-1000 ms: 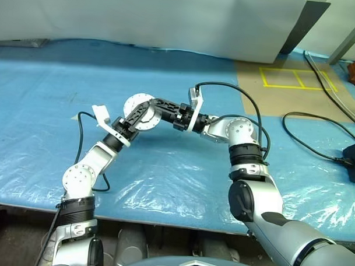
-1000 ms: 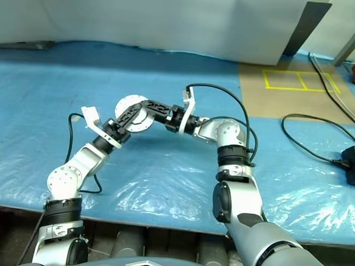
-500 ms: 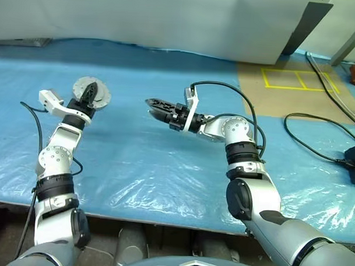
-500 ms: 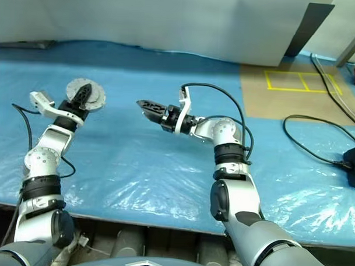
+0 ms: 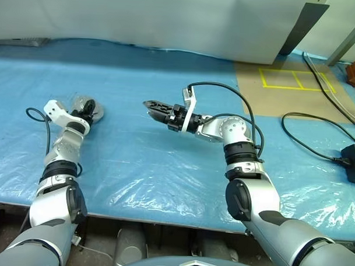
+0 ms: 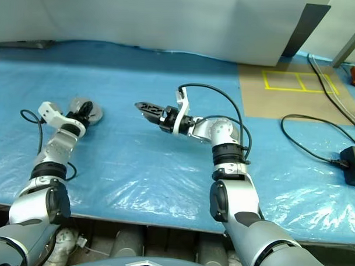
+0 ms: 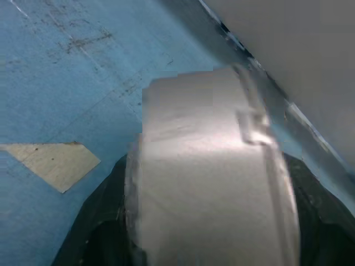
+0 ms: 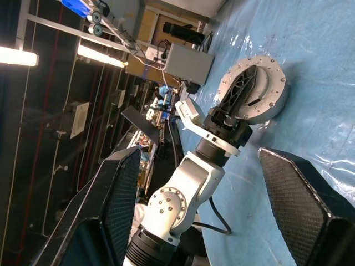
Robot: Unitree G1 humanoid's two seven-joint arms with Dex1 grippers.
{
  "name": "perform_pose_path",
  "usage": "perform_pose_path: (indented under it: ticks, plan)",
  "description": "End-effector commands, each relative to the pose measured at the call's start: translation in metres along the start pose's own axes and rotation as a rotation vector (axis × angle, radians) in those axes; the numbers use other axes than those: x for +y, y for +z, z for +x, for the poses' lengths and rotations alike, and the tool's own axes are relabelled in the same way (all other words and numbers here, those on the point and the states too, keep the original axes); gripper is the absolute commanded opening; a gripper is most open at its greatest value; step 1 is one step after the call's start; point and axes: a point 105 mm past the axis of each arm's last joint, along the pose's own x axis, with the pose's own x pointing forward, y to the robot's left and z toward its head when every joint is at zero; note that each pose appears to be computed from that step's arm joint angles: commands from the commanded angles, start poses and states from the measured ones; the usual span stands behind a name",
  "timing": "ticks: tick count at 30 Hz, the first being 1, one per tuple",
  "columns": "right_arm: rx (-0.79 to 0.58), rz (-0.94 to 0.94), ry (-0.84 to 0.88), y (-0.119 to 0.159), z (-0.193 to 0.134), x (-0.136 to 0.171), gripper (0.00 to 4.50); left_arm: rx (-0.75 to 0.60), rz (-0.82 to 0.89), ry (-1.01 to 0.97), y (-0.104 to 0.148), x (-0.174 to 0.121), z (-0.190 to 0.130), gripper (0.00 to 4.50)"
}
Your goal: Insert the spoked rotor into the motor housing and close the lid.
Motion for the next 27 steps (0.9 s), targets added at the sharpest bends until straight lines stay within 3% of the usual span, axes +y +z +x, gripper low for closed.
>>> perform_pose_path:
  ticks: [1, 10, 14, 18, 21, 24, 27]
  plan:
    - [-0.007, -0.036, 0.034, 0.003, 0.004, 0.010, 3.56, -0.061, 0.029, 0.058, 0.021, 0.015, -0.005, 4.03]
    - [0.019, -0.042, 0.042, -0.003, 0.009, 0.010, 3.56, -0.187, 0.070, 0.252, 0.074, 0.075, -0.038, 4.03]
    - [0.020, -0.049, 0.047, -0.003, 0.010, 0.011, 3.56, -0.236, 0.089, 0.225, 0.094, 0.077, -0.048, 4.03]
    - [-0.007, -0.114, 0.034, 0.004, 0.006, 0.011, 3.56, -0.255, 0.141, 0.034, 0.111, 0.041, -0.050, 4.03]
    - [-0.054, -0.248, 0.014, 0.018, -0.010, 0.013, 3.56, -0.239, 0.196, -0.186, 0.114, -0.018, -0.052, 4.03]
    - [-0.073, -0.358, 0.021, 0.022, -0.027, 0.019, 3.56, -0.194, 0.245, -0.363, 0.103, -0.071, -0.058, 4.03]
    - [-0.111, -0.527, -0.064, 0.034, -0.046, 0.016, 3.56, -0.110, 0.331, -0.532, 0.073, -0.123, -0.064, 4.03]
